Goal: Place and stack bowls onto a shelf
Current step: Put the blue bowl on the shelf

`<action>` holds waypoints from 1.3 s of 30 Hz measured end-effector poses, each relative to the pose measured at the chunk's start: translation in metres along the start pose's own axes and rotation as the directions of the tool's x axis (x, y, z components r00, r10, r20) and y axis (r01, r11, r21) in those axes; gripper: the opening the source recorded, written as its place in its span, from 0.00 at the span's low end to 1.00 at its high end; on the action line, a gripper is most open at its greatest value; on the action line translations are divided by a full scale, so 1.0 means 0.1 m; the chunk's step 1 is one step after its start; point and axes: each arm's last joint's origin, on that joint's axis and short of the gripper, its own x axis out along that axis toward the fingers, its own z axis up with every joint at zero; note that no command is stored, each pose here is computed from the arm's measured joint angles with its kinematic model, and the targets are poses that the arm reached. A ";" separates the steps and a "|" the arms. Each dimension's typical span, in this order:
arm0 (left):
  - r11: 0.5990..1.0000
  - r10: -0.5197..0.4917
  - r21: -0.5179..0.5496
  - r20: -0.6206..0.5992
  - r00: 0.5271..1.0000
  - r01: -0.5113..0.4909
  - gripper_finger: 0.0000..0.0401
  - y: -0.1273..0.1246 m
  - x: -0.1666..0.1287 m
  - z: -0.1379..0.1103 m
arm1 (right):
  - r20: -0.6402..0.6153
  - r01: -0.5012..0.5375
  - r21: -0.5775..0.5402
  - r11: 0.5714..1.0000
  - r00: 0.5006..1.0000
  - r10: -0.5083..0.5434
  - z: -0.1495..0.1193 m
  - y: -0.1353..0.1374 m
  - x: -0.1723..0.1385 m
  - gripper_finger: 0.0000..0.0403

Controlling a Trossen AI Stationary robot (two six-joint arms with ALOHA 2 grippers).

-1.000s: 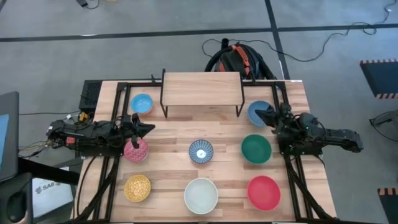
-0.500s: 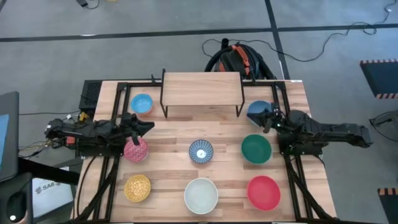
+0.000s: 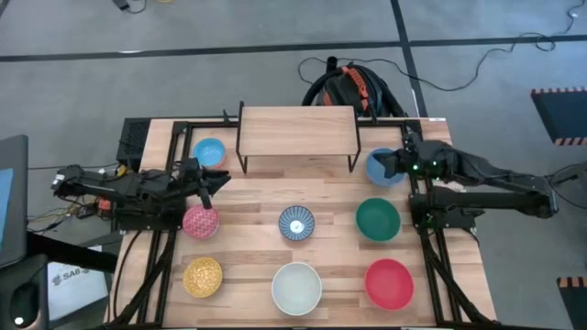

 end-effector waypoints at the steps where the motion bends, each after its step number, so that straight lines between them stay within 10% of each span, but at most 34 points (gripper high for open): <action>1: 1.000 -0.003 0.007 -0.013 1.000 0.003 0.25 -0.03 0.03 0.00 | -0.013 0.029 -0.003 1.000 0.999 -0.029 0.04 0.01 -0.03 0.13; 11: 0.996 -0.054 0.064 -0.163 0.985 0.065 0.25 -0.31 0.37 0.01 | -0.218 0.179 -0.038 0.983 0.959 -0.183 0.16 0.06 -0.13 0.29; 18: 0.987 -0.093 0.110 -0.184 0.979 0.115 0.25 -0.60 0.56 0.19 | -0.409 0.427 0.002 0.904 0.825 -0.389 -0.01 -0.11 -0.18 0.48; 39: 0.998 -0.027 0.051 -0.232 0.972 0.040 0.56 -1.00 1.07 0.19 | -0.492 0.732 -0.099 0.674 0.553 -0.673 -0.20 -0.40 0.09 0.47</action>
